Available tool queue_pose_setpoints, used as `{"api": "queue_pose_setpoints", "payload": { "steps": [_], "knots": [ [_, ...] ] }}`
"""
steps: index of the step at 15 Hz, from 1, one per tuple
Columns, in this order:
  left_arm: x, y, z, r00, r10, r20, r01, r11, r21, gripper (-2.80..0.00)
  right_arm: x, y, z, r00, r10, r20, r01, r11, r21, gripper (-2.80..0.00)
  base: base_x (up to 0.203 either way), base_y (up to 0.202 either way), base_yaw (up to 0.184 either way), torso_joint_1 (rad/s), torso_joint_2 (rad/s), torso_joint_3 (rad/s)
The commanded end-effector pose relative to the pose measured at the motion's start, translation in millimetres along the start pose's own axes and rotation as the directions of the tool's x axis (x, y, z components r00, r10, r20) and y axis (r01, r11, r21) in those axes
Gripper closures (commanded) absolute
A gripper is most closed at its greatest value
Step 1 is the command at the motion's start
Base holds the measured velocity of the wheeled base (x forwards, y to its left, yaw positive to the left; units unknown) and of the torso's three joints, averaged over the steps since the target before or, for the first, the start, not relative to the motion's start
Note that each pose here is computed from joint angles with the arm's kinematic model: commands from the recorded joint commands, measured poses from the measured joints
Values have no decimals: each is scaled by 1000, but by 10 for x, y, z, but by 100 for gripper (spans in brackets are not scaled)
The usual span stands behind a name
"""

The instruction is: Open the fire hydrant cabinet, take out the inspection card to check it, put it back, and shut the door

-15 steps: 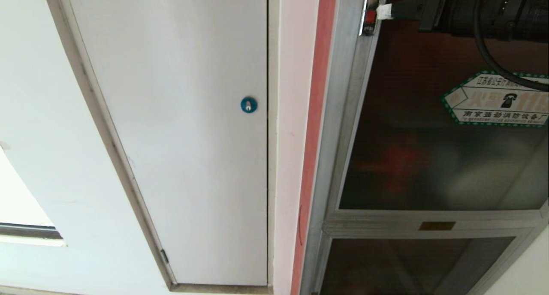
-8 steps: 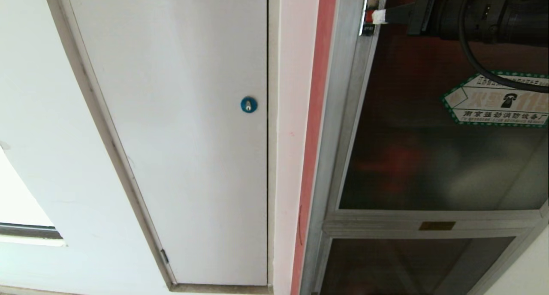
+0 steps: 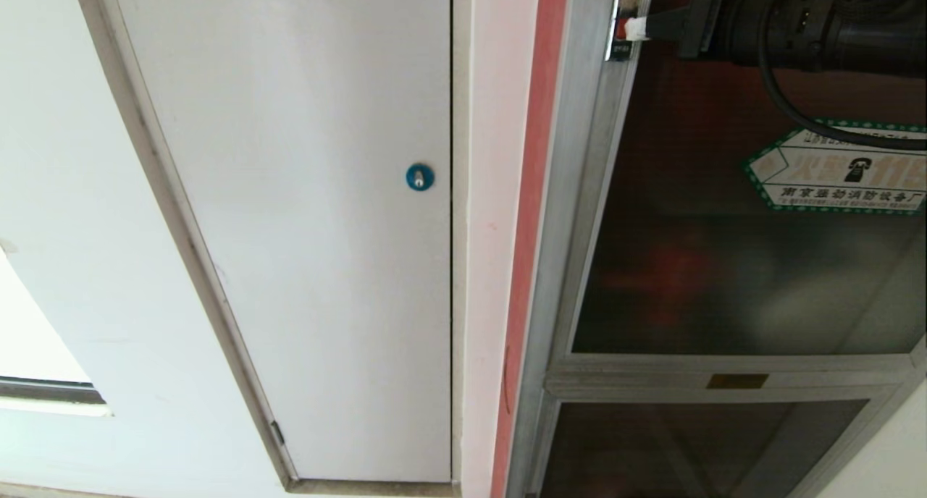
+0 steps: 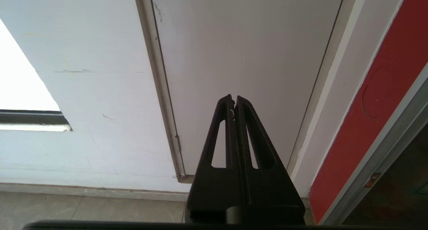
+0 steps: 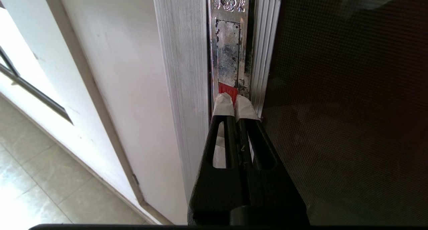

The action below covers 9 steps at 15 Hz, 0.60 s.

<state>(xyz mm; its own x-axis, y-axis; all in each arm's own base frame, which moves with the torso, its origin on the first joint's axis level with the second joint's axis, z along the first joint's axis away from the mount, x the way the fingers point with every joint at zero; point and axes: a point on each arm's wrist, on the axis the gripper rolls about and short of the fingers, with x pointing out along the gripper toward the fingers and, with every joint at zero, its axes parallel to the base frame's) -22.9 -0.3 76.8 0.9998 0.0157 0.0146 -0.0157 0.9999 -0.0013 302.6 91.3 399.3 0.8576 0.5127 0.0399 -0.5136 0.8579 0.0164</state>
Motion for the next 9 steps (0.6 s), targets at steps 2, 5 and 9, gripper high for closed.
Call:
{"api": "queue_pose_setpoints", "payload": {
  "steps": [2,5,9],
  "knots": [
    [4,0,-17,1000,1,-5,-1,1000,0,0,43,-11,-16,1000,1,-6,-1,1000,2,0,0,0,0,0,0,0],
    [4,0,-17,1000,1,-6,-1,1000,0,0,84,-23,-15,1000,-2,-10,2,1000,3,0,0,0,0,0,0,0],
    [5,0,-17,1000,1,-6,-1,1000,0,0,83,-24,-11,1000,-7,-19,7,1000,4,0,0,0,0,0,0,0]
  ]
}}
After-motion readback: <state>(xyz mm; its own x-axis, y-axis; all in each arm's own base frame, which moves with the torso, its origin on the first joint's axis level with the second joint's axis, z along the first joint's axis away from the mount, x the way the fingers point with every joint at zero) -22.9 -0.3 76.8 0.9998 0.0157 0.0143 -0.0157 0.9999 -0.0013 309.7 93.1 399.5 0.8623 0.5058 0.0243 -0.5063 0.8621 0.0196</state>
